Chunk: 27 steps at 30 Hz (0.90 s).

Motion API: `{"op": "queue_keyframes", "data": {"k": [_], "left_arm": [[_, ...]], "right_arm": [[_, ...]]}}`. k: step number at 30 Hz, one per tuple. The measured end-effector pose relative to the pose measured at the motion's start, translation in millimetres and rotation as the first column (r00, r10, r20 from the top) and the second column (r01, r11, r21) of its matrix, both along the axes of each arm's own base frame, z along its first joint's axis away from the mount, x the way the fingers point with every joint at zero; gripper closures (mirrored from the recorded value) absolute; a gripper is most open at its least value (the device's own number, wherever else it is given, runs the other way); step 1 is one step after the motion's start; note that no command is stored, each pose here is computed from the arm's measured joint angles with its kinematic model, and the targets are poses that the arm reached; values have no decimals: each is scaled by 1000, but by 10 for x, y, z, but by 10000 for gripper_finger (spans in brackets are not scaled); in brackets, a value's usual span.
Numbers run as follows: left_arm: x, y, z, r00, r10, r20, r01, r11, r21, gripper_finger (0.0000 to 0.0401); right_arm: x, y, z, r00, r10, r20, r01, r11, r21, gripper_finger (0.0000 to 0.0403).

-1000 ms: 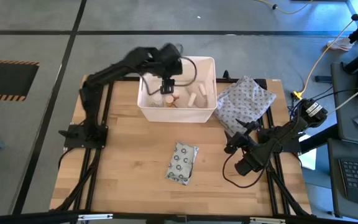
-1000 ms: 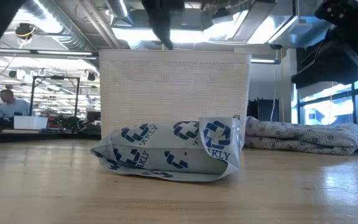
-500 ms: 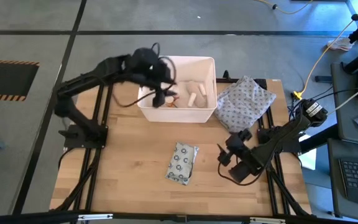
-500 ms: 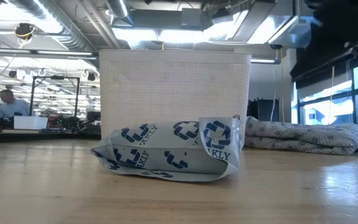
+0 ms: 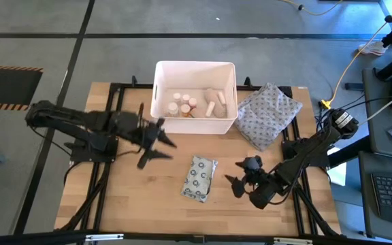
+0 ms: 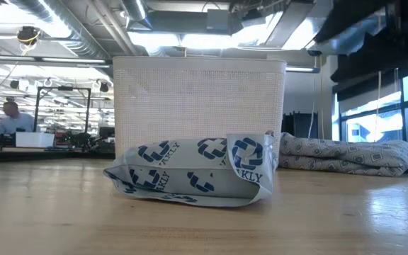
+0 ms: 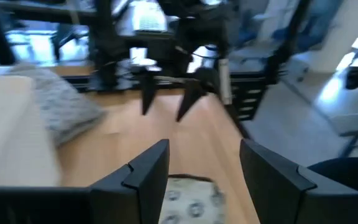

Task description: Pick & place medical supplies in basket/bin

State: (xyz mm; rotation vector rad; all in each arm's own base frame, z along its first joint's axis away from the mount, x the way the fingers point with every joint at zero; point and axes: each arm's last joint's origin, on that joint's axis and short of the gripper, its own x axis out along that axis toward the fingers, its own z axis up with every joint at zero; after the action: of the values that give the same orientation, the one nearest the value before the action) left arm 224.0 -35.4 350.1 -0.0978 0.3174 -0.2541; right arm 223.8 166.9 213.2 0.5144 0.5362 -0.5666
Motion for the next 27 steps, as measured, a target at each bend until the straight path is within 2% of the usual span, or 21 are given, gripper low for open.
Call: {"op": "queue_keyframes", "data": {"k": [3, 6, 13, 18, 20, 27], "left_arm": [[-56, -196, -285, 999, -28, 41, 30, 998, -47, 212], [-99, -345, -591, 999, 0, 41, 4, 997, -83, 212], [-221, -570, -1239, 983, 182, -28, -184, 974, -133, 212], [-241, -723, -1557, 957, 276, -83, -287, 944, -161, 217], [-230, -787, -1671, 942, 316, -112, -330, 933, -144, 220], [-78, -934, -2031, 904, 411, -117, -425, 896, -129, 232]], "right_arm": [[58, 65, 15, 998, 5, 64, -8, 998, 57, 31], [104, 119, -1, 995, 10, 97, -19, 995, 94, 31], [215, 230, -143, 993, 23, 116, -40, 988, 151, 31], [365, 360, -270, 979, -3, 205, -46, 971, 235, 31], [421, 409, -356, 972, -31, 232, -36, 959, 280, 31], [524, 451, -719, 966, -151, 212, 61, 924, 378, 31]]}}
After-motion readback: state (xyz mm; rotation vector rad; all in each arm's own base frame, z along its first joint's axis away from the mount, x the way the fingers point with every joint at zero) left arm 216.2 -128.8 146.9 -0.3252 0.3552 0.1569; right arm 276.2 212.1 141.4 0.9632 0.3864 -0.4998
